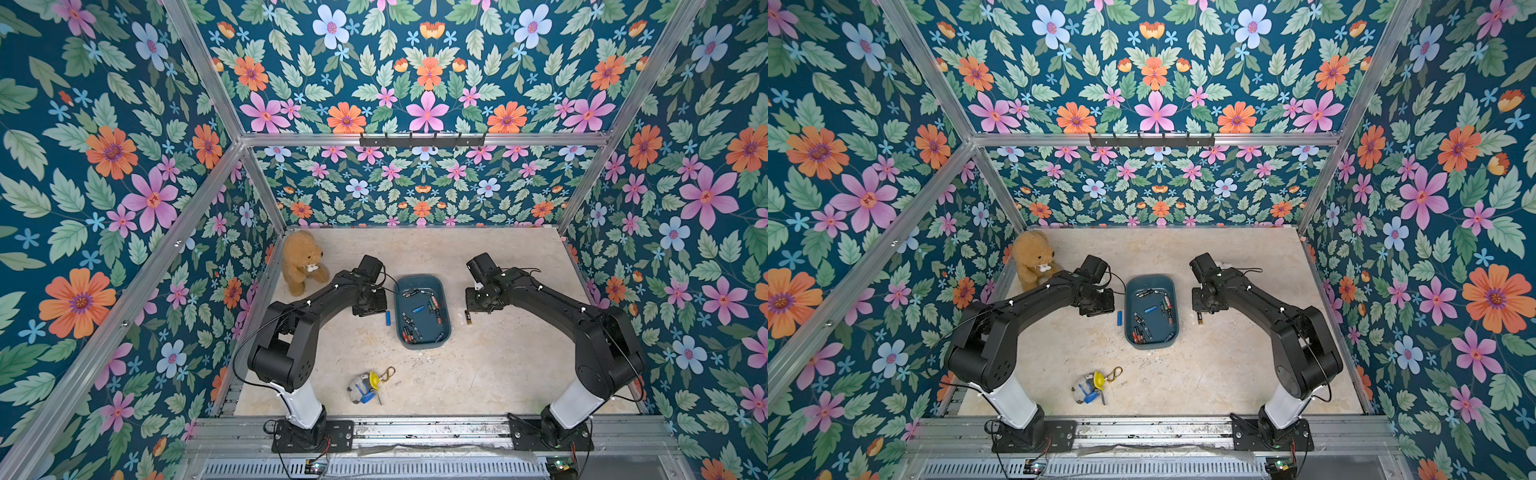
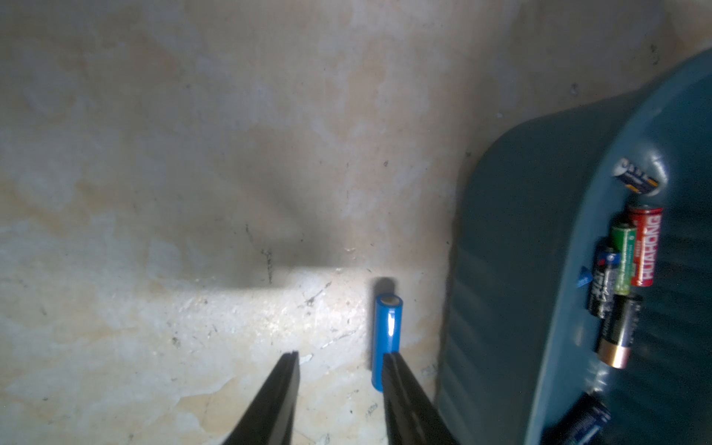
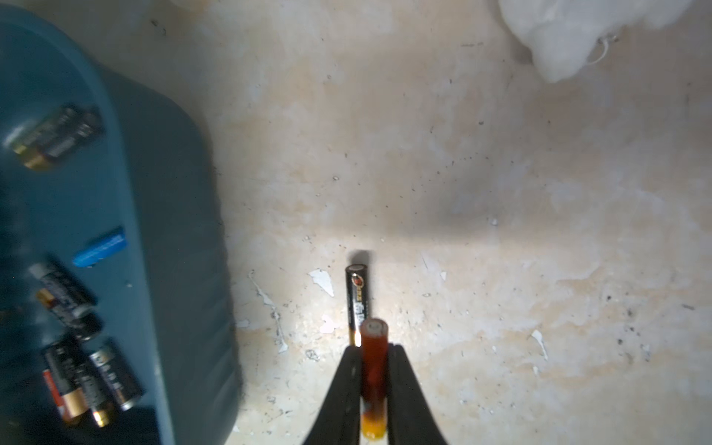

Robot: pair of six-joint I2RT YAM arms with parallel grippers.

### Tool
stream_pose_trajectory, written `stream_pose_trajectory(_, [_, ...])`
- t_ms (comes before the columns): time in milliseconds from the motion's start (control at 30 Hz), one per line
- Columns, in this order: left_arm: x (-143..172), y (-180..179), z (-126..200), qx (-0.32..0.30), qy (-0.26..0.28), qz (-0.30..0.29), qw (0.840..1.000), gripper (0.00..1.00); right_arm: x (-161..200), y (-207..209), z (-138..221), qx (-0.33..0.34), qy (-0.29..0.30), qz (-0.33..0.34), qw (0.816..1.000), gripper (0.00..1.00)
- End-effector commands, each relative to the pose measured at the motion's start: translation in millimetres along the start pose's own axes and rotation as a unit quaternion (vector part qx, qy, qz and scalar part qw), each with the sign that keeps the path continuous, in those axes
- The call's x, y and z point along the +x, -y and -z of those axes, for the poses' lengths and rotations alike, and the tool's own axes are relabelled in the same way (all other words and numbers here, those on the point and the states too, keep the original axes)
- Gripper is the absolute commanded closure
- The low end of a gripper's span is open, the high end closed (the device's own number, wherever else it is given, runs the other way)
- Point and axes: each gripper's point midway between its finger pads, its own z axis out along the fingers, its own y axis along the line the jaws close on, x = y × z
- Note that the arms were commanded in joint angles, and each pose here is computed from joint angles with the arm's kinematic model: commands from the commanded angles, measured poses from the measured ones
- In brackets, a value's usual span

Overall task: Take the batteries out of the storage box
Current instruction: Place the battery at the center of the board.

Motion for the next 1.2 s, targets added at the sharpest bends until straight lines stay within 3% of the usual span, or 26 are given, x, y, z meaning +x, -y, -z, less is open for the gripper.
stream_pose_trajectory(0, [3.5, -2.3, -0.5, -0.005, -0.008, -0.002, 1.0, 0.58, 2.7, 9.7, -6.2, 0.009, 0.001, 0.0, 1.0, 0.84])
stream_pose_trajectory(1167, [5.8, -2.3, -4.2, -0.004, -0.015, -0.001, 1.0, 0.58, 18.9, 21.3, -46.4, 0.01, -0.032, 0.009, 0.999, 0.83])
